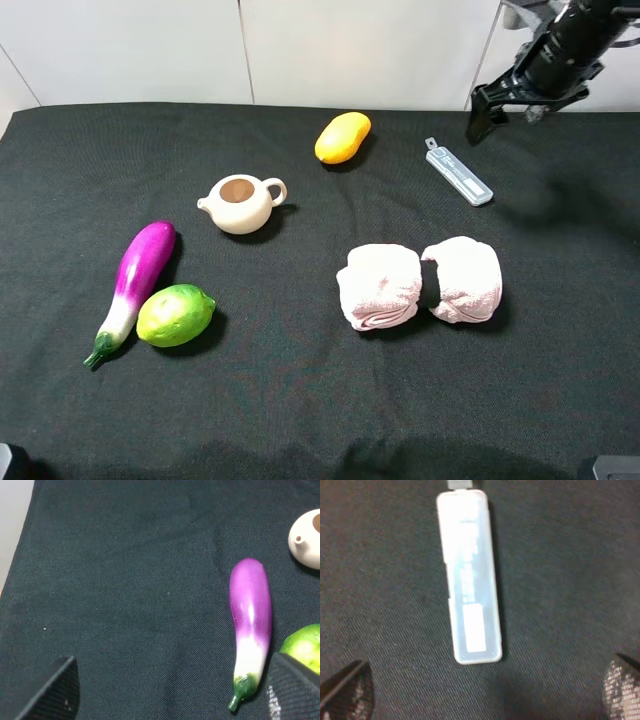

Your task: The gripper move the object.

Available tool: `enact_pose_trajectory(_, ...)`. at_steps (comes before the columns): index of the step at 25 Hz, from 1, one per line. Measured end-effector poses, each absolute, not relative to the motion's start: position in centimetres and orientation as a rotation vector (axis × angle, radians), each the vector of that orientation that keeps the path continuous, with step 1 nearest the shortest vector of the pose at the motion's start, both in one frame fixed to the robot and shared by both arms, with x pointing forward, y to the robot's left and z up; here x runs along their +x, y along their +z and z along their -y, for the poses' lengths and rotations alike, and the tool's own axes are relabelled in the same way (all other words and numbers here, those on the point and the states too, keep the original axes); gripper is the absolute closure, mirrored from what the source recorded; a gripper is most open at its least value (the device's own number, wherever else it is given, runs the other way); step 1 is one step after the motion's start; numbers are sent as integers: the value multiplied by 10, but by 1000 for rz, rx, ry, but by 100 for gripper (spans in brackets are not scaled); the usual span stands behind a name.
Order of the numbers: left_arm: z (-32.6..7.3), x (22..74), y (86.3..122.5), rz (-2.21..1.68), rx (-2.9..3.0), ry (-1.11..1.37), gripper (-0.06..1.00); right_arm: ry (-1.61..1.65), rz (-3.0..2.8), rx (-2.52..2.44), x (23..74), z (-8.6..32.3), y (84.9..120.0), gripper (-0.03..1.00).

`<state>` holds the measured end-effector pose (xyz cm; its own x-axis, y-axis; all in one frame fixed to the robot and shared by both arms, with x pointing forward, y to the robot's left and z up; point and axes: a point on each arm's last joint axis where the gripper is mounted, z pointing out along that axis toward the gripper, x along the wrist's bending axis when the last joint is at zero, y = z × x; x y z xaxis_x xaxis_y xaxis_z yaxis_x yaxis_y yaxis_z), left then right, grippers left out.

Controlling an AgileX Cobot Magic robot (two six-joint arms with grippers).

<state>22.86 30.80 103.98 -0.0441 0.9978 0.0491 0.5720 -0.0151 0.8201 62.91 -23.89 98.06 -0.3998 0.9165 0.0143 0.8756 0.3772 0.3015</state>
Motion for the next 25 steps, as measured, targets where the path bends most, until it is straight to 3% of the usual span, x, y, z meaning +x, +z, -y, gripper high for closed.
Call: enact_pose_trajectory(25,-308,229,1040,-1674,1644,926,15,350,-2571,1532,650,222,921,27)
